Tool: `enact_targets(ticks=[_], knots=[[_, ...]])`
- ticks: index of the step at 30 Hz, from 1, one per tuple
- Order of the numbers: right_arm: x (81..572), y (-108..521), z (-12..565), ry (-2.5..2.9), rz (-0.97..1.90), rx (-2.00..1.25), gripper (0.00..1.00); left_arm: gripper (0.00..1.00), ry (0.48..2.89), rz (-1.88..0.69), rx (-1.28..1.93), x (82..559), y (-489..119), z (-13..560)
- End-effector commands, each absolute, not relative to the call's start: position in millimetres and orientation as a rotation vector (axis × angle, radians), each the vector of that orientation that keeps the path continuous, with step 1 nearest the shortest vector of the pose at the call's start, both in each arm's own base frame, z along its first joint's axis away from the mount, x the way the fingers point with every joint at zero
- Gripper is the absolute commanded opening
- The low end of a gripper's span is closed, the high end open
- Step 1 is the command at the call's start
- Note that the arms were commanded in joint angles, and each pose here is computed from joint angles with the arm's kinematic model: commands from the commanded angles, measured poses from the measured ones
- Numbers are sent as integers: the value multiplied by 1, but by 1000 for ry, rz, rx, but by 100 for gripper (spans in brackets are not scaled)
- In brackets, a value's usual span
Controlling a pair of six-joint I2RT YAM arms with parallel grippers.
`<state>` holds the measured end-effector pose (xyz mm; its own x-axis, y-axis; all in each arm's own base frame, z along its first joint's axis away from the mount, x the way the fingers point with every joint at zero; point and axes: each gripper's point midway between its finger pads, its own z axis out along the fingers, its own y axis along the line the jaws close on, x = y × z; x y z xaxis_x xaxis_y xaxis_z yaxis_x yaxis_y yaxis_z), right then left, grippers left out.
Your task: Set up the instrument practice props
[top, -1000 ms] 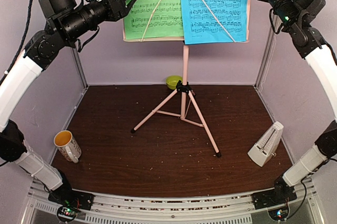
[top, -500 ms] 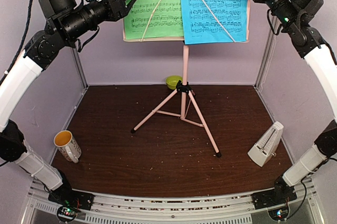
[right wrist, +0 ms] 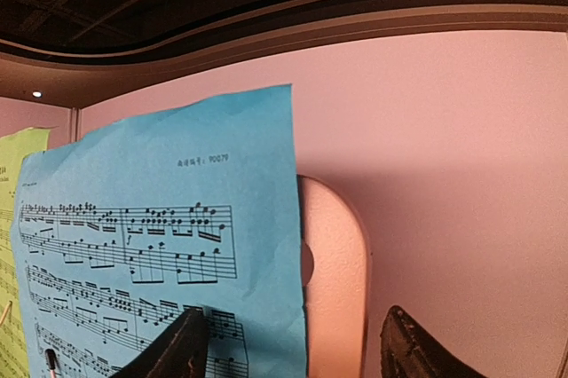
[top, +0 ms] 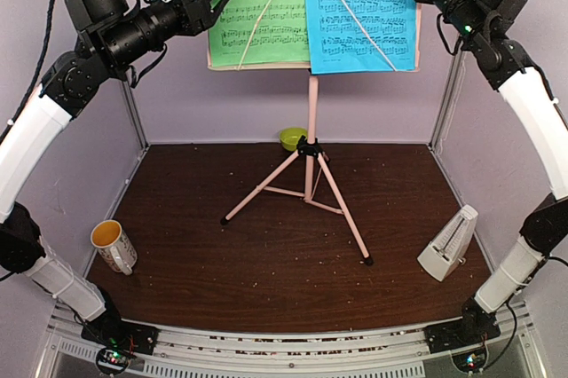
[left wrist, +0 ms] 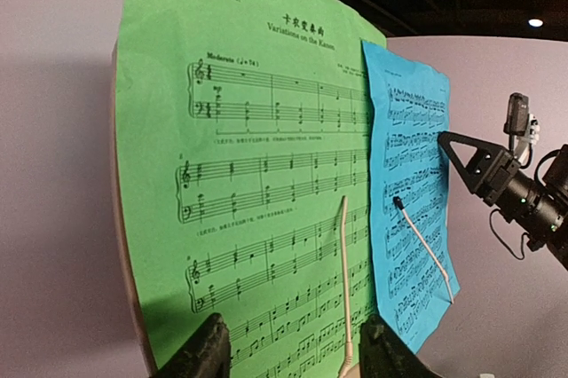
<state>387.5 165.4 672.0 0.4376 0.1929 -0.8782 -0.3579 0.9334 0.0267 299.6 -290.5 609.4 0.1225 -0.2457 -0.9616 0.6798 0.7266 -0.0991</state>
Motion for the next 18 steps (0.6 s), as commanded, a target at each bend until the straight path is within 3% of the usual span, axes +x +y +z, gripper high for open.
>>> enact_targets(ticks=[1, 9, 18], knots=[[377, 154, 685, 1033, 323, -135, 60, 51, 1232, -721, 388, 291, -280, 624], [377, 148, 683, 1034, 292, -114, 39, 51, 1230, -716, 384, 290, -277, 624], [373, 140, 685, 1024, 253, -101, 25, 51, 1229, -712, 383, 290, -276, 624]])
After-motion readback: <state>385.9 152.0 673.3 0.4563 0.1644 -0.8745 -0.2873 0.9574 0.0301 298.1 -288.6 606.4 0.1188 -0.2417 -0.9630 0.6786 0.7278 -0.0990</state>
